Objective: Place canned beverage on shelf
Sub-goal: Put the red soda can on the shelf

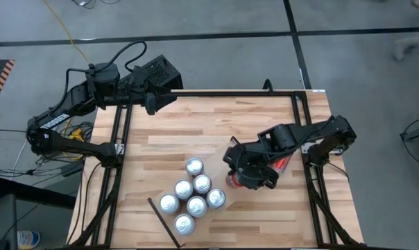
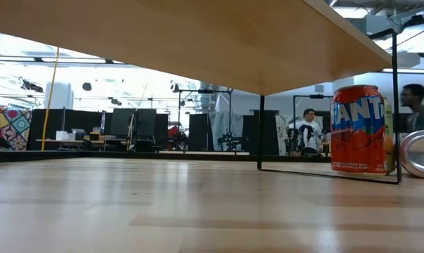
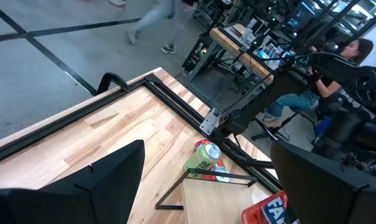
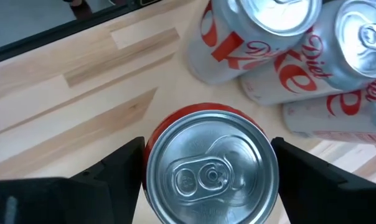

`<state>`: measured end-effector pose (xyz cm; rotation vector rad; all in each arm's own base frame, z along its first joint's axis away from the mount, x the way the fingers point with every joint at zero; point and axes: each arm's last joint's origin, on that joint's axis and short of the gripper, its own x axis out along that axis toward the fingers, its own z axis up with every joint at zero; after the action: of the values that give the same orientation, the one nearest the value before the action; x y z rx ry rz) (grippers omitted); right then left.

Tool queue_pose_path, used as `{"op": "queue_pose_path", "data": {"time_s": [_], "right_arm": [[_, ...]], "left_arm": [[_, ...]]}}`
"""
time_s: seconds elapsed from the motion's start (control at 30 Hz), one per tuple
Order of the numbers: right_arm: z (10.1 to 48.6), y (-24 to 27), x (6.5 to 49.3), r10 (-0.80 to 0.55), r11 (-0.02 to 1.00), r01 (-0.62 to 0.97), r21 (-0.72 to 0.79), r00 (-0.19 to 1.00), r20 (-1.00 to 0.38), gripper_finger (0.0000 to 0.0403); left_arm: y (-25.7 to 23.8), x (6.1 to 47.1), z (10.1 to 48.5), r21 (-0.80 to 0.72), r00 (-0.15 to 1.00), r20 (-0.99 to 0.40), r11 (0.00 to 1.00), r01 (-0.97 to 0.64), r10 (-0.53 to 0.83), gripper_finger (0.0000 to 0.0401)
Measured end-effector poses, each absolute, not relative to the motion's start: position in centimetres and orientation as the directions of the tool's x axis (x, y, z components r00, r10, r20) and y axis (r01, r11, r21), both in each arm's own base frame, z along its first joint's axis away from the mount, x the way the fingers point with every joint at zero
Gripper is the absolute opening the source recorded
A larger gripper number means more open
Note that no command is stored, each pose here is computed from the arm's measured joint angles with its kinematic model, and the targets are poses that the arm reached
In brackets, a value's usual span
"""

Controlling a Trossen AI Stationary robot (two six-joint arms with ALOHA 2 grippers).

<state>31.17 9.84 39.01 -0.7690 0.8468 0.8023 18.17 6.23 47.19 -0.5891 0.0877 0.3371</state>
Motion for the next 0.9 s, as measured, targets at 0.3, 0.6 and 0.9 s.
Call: {"op": "queue_pose_path", "data": {"time_s": [0.3,0.6,0.9], "right_arm": [[39.1,9.9,31.2,0.322,0.514,-0.830,-0.217,0.421,-0.848,0.0308],[38.7,10.0,31.6,0.324,0.547,-0.816,-0.185,0.411,-0.852,0.0308],[37.3,10.2,32.5,0.339,0.548,-0.828,-0.114,0.345,-0.875,0.0308]], "left_arm": [[6.2,18.2,47.2,-0.530,0.942,-0.177,0.779,-0.336,0.287,0.0332],[6.2,18.2,47.2,-0.530,0.942,-0.177,0.779,-0.336,0.286,0.0332],[6.2,18.2,47.2,-0.530,0.942,-0.178,0.779,-0.337,0.286,0.0332]]}}
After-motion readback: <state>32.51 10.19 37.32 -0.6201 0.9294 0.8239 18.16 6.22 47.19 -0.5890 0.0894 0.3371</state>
